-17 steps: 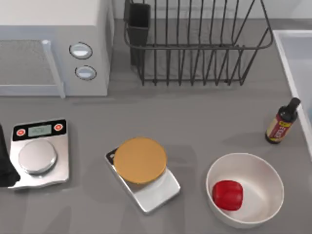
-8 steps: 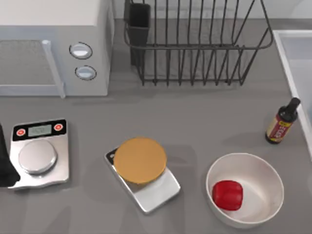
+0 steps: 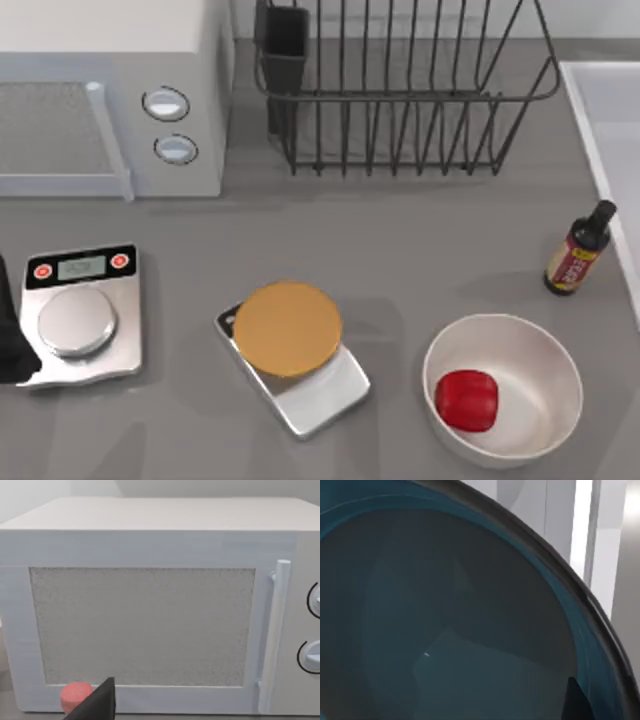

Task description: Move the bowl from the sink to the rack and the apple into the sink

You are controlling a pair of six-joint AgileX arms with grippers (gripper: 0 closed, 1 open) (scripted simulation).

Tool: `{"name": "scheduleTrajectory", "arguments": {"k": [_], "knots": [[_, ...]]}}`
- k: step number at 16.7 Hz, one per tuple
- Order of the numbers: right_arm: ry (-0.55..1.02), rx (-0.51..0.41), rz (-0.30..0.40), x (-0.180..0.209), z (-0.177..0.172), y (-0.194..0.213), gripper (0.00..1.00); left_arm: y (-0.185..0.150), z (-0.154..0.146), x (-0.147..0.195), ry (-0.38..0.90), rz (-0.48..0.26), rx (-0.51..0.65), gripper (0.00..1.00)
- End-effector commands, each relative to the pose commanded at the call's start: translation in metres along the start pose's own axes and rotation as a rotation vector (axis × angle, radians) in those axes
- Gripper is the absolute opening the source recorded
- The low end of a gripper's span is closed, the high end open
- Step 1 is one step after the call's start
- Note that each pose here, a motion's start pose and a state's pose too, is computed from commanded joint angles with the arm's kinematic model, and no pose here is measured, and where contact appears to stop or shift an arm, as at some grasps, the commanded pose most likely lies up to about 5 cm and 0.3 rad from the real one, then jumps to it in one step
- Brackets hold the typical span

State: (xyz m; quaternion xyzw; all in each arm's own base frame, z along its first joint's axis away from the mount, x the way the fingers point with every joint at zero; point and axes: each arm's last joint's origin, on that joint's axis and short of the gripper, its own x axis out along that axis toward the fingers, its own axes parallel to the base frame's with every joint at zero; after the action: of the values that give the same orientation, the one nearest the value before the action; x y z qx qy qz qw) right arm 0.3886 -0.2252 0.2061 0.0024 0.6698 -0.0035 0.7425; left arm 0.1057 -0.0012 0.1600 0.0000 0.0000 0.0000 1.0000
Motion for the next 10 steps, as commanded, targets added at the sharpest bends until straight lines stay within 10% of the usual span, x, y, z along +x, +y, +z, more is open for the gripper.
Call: {"name": "scheduleTrajectory", "arguments": {"k": [10], "knots": [[-0.001, 0.0, -0.002, -0.162, -0.18, 0.04, 0.0, 0.0, 0.0, 0.0, 0.0, 0.0, 0.0, 1.0]]}}
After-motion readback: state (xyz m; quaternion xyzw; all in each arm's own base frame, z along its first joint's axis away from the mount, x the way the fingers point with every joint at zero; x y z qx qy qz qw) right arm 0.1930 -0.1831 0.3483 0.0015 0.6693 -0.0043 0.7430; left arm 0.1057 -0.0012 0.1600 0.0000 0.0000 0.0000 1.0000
